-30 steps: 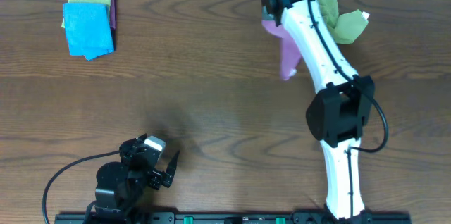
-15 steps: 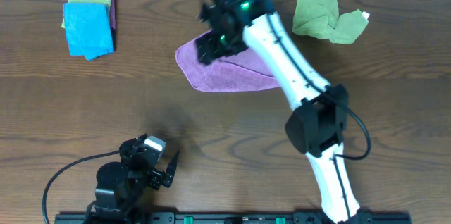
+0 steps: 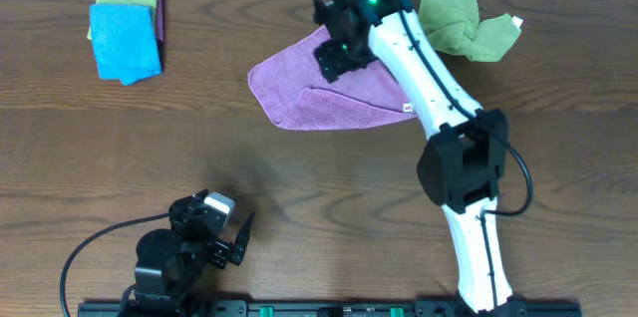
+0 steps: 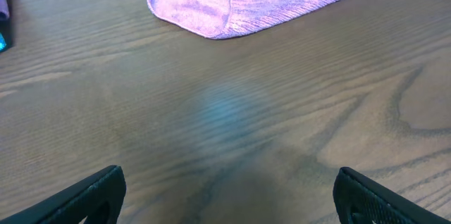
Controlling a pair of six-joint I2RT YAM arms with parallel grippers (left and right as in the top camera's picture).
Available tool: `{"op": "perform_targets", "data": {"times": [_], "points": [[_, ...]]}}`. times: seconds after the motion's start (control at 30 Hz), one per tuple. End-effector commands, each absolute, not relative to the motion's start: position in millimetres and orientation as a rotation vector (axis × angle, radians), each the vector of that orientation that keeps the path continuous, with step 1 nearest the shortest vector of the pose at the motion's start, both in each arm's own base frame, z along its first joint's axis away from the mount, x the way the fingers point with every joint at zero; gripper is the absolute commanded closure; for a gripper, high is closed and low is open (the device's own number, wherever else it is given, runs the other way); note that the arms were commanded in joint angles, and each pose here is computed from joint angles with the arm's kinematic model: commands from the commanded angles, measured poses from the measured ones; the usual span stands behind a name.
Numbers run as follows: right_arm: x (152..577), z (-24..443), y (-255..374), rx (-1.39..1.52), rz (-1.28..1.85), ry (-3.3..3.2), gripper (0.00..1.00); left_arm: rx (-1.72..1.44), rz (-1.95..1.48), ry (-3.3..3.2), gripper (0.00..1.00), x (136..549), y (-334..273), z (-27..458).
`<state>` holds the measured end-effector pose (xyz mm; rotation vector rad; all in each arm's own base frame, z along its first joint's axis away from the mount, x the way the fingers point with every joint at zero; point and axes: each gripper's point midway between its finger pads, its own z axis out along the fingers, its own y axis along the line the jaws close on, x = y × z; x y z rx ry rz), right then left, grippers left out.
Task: Fold the cloth
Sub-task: 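Regrasp a purple cloth corner with the right gripper and spread it, then pull the purple cloth flat with the right gripper, then release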
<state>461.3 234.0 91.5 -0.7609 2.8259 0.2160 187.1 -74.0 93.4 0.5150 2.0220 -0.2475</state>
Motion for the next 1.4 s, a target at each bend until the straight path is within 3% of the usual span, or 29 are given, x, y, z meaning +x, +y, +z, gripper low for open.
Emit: {"op": "perform_targets", "data": {"times": [0.0, 0.33, 0.67, 0.77, 0.83, 0.87, 0.93, 1.37], "points": [[444.9, 60.7, 245.7, -0.971, 0.291, 2.839, 0.31, 0.51, -0.254, 2.025, 0.05, 187.1, -74.6, 90.9], [430.8, 24.4, 265.5, -1.152, 0.285, 2.791, 0.3, 0.51, -0.254, 2.024, 0.05, 187.1, -74.6, 91.0], [448.6, 12.7, 276.4, -1.14, 0.25, 2.704, 0.3, 0.51, -0.254, 2.024, 0.05, 187.1, -74.6, 91.0], [445.3, 5.1, 276.5, -1.15, 0.251, 2.722, 0.43, 0.51, -0.254, 2.025, 0.04, 187.1, -74.6, 90.9], [440.3, 2.0, 276.8, -1.155, 0.253, 2.742, 0.75, 0.51, -0.254, 2.024, 0.05, 187.1, -74.6, 91.0], [438.4, 1.8, 277.2, -1.145, 0.256, 2.753, 0.86, 0.51, -0.254, 2.024, 0.05, 187.1, -74.6, 91.0], [435.3, 2.3, 281.1, -1.128, 0.272, 2.765, 0.97, 0.51, -0.254, 2.024, 0.05, 187.1, -74.6, 91.0], [366.7, 45.4, 309.9, -1.23, 0.382, 2.866, 0.99, 0.51, -0.254, 2.024, 0.05, 187.1, -74.6, 91.0]]}}
